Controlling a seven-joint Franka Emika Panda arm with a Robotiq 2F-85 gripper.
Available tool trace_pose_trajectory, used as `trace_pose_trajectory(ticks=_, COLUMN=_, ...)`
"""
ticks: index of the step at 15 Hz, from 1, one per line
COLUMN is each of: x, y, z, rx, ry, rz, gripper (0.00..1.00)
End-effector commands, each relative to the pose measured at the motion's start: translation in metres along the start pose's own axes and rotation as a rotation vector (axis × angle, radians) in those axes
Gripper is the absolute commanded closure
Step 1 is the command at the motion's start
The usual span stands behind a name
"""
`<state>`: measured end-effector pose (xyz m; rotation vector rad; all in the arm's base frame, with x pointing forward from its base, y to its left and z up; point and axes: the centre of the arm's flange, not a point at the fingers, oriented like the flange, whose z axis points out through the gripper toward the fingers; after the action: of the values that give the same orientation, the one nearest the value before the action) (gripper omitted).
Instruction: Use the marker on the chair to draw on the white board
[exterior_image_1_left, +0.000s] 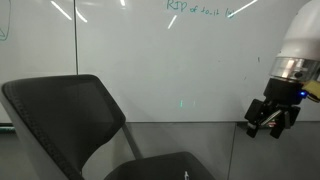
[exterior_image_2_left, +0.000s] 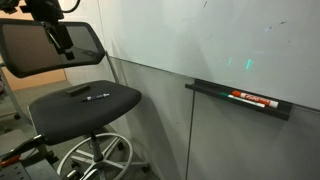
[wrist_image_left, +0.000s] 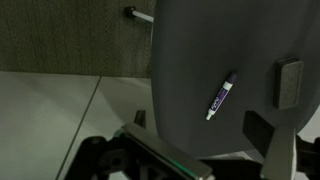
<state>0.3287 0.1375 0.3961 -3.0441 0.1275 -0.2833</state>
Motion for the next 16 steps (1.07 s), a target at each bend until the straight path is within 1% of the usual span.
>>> trace_pose_trajectory(ticks=1, x=0.002, y=-0.018, z=0.018, rx=0.02, ry=-0.003, rz=-0.05, gripper=0.0)
trace_pose_trajectory(ticks=8, x=-0.007, y=-0.051, z=0.058, rx=0.018, ry=-0.014, rz=-0.153, gripper=0.0)
trace_pose_trajectory(ticks=14, x=-0.027, y=-0.1, z=0.108, rx=0.012, ry=0.009, rz=-0.308, gripper=0.0)
trace_pose_trajectory(ticks=16, x=-0.032, y=-0.113, z=0.125, rx=-0.01, ry=0.016, rz=-0.361, gripper=0.0)
